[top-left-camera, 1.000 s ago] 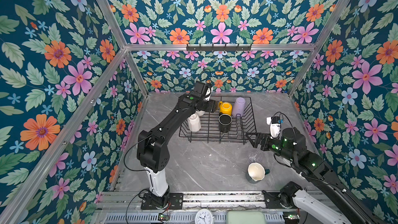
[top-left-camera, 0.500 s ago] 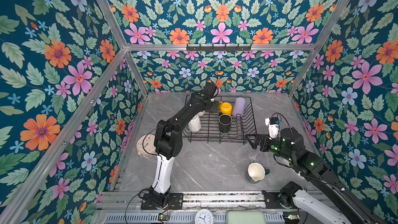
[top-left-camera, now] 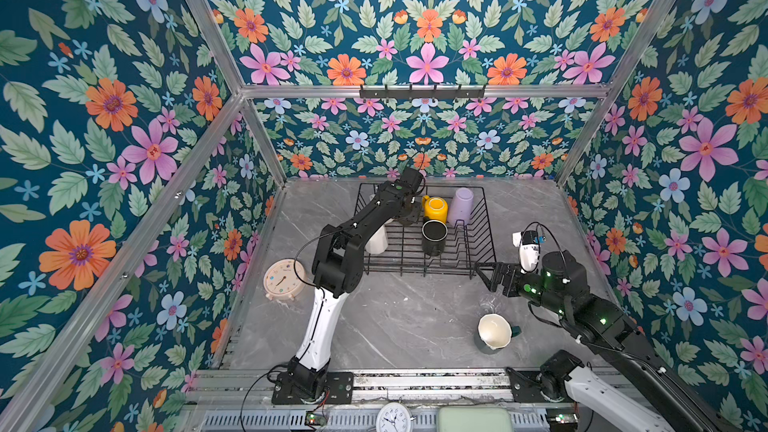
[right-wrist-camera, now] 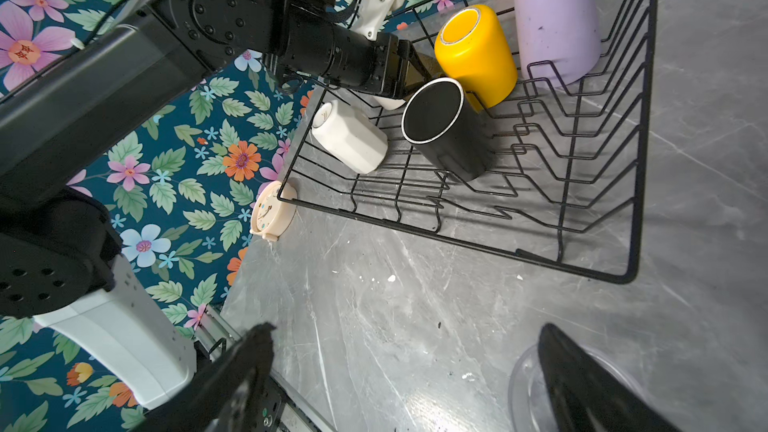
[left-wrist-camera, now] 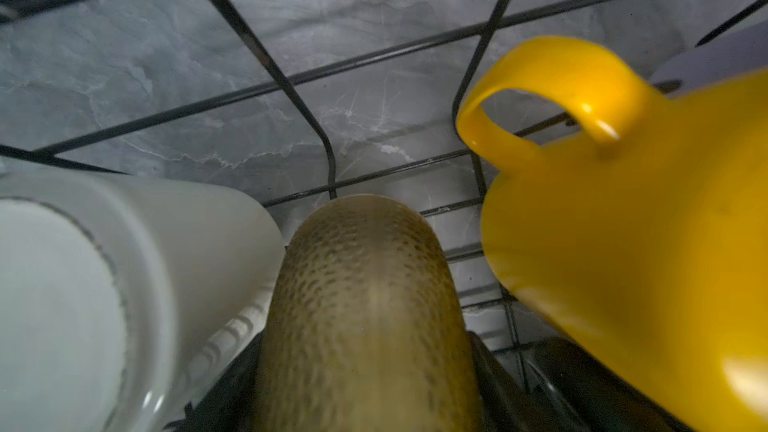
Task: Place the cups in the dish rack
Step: 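Lower the amber glass upside down into the rack between white and yellow mugs, then release the amber glass with the left gripper while the right gripper descends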
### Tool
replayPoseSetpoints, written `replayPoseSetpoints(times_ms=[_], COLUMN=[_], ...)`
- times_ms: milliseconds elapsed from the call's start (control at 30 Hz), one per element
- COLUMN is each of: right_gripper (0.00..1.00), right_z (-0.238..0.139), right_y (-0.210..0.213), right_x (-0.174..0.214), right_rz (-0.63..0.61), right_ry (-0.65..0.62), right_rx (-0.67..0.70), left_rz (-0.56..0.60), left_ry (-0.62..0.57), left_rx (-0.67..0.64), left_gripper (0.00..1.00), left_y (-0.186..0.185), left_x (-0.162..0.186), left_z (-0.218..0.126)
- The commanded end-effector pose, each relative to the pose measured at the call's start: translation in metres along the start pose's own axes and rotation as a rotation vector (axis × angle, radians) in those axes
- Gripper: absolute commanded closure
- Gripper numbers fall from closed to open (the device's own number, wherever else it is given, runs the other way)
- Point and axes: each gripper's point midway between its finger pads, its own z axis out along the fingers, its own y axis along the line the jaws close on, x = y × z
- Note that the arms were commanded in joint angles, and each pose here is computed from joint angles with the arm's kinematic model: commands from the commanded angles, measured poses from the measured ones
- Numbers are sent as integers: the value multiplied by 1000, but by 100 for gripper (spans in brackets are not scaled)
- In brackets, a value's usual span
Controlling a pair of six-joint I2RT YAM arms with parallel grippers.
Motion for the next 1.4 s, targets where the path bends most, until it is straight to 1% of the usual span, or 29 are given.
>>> replayPoseSetpoints(times_ms=[0, 67, 167, 267, 300, 400, 433, 567, 767, 867, 1000, 1100, 1167, 1233, 1367], right_gripper=[1, 1, 1, 1, 1, 1, 1, 1, 2, 4, 9, 11, 18, 22, 27], right_z=[-2, -3, -5, -6, -6, -6, -7, -7, -9, -9, -9, -8, -8, -12, -19], right_y=[2, 1, 2, 1, 1, 1, 1, 1, -2, -10, -20, -26, -30, -35, -38], right_x=[-1, -1, -2, -1, -1, -1, -1, -1, -2, 0, 5, 11, 18, 29, 49], right_rz=[10, 11, 13, 13, 15, 17, 19, 21, 21, 27, 24, 26, 21, -8, -68], right_ry=[-6, -9, -11, -9, -10, -11, -12, -14, -10, 7, 59, 118, 171, 227, 305], right_rx=[-9, -6, -3, 1, 0, 0, 1, 1, 23, 74, 153, 203, 232, 295, 389], left_rz=[-14, -18, -24, -26, -25, -26, -26, -28, -37, -42, -61, -90, -108, -120, -137], left_ry=[-17, -9, -5, 2, 2, 3, 2, -4, -29, -56, -117, -184, -224, -276, -399], left_rx=[0, 5, 4, 3, 3, 4, 3, 8, 28, 39, 42, 33, 26, 12, 5], left_gripper=[90, 87, 75, 49, 43, 27, 24, 16, 10, 9, 6, 5, 5, 5, 4], left_y=[-1, -2, -2, -2, -2, -2, -2, -2, -4, -5, -1, 6, 11, 18, 29], left_x=[-4, -2, -1, 1, 1, 1, 1, -1, -7, -13, -22, -29, -31, -36, -41], left_z=[2, 5, 9, 11, 11, 11, 10, 6, -6, -17, -40, -62, -74, -95, -139])
